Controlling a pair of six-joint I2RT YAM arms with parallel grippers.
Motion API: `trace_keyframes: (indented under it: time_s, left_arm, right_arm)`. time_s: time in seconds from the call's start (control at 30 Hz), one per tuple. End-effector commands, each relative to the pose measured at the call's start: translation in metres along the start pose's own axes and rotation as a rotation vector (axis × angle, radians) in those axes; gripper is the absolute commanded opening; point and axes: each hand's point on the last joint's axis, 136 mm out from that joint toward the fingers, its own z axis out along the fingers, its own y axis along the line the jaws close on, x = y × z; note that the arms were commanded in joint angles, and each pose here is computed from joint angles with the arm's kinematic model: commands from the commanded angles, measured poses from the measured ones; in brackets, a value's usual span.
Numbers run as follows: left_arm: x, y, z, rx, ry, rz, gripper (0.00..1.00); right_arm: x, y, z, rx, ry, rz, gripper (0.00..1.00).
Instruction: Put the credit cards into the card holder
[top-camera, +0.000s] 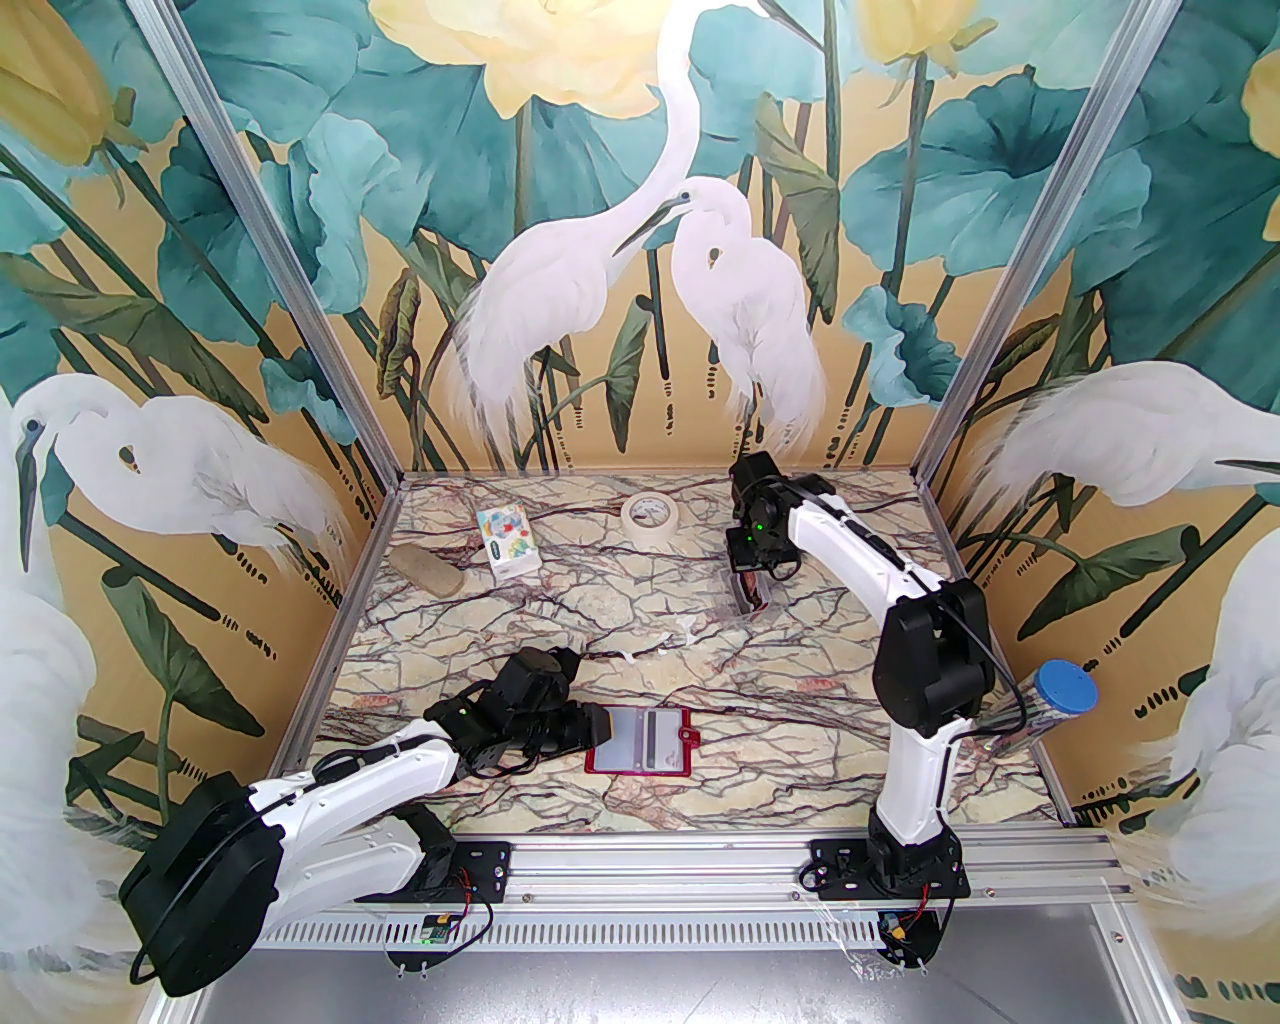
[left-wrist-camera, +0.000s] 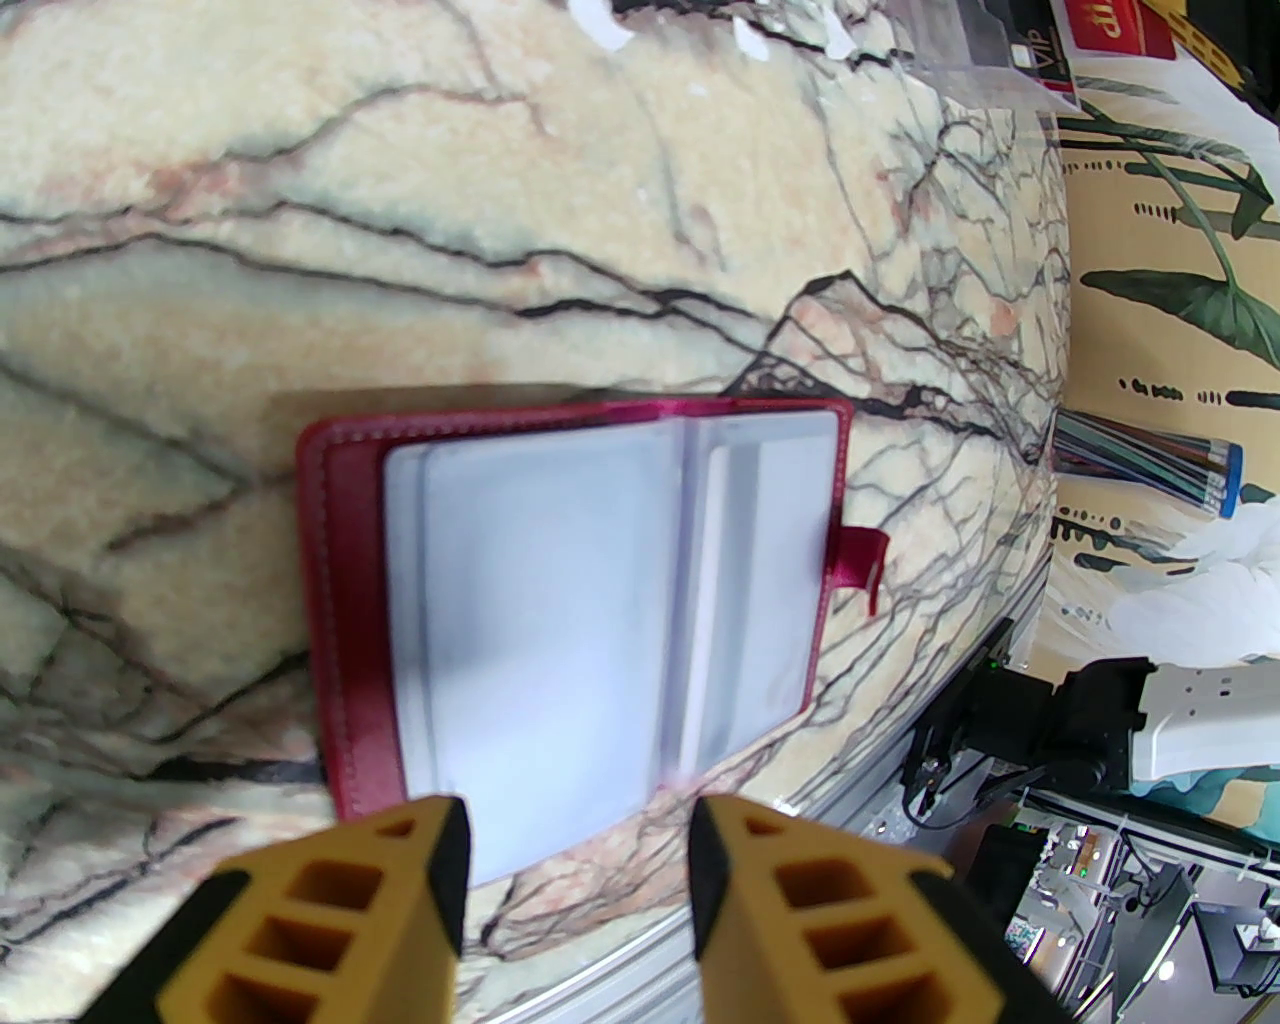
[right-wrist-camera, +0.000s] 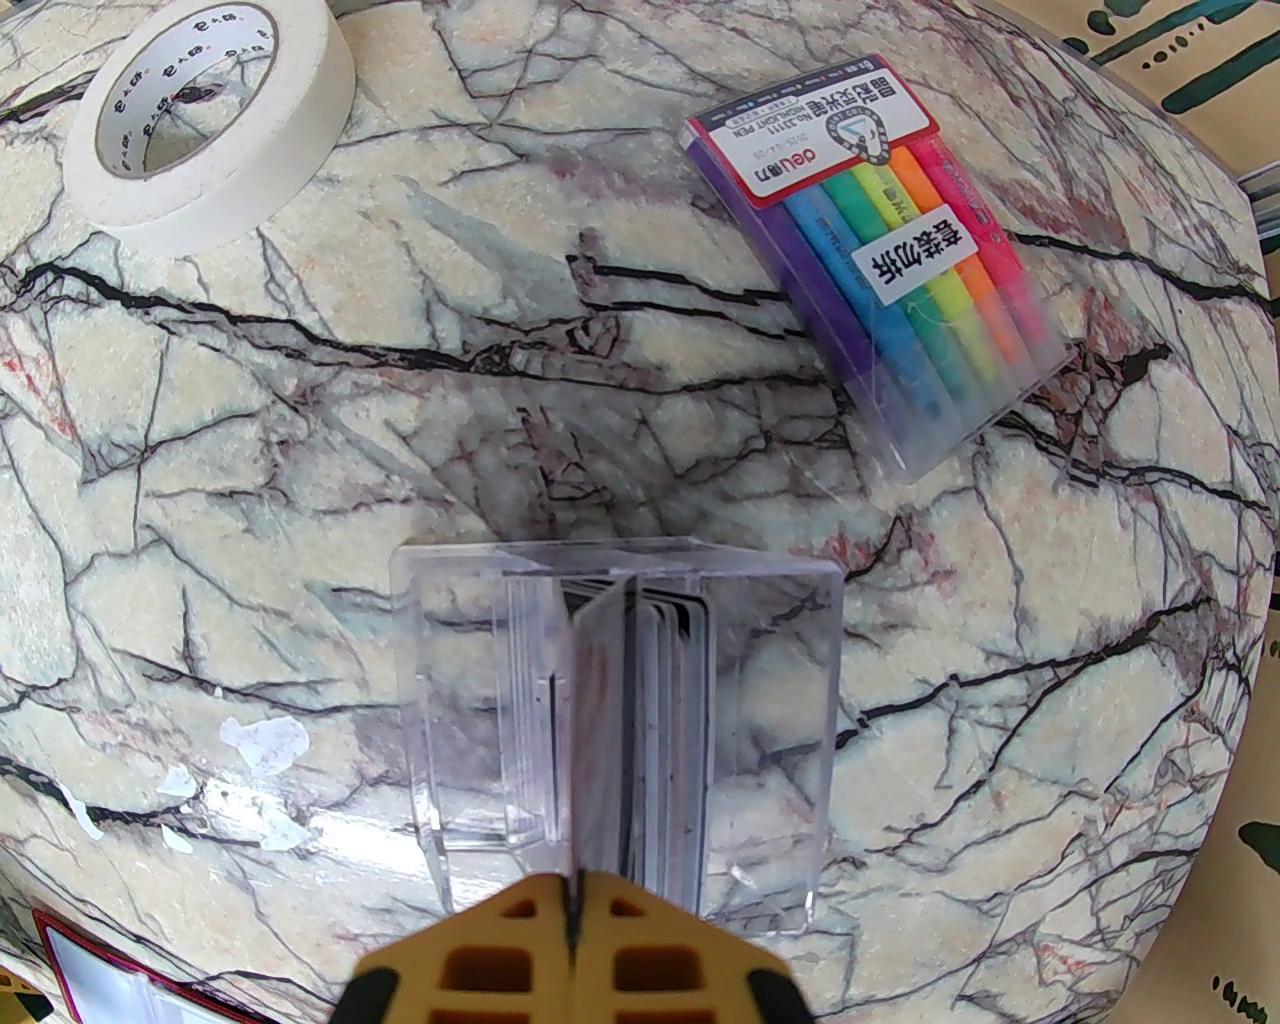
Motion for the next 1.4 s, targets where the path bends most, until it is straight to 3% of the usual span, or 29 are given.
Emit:
trace_keyframes:
  time_s: [0.0, 0.97, 1.37]
  left_arm:
    - [-0.001, 0.003, 0.001, -0.012, -0.001, 0.000, 0.42]
    - [-0.001, 0.004, 0.006, -0.017, 0.013, 0.000, 0.42]
    - [-0.002, 0.004, 0.008, -0.018, 0.016, 0.003, 0.42]
  right_arm:
    - [0.006, -0.002, -0.007, -0.002, 0.008, -0.012, 0.00]
    - [0.021, -0.015, 0.030, 0.086, 0.090, -0.045, 0.00]
    - [0.021, -0.024, 0.032, 0.141, 0.097, -0.050, 0.16]
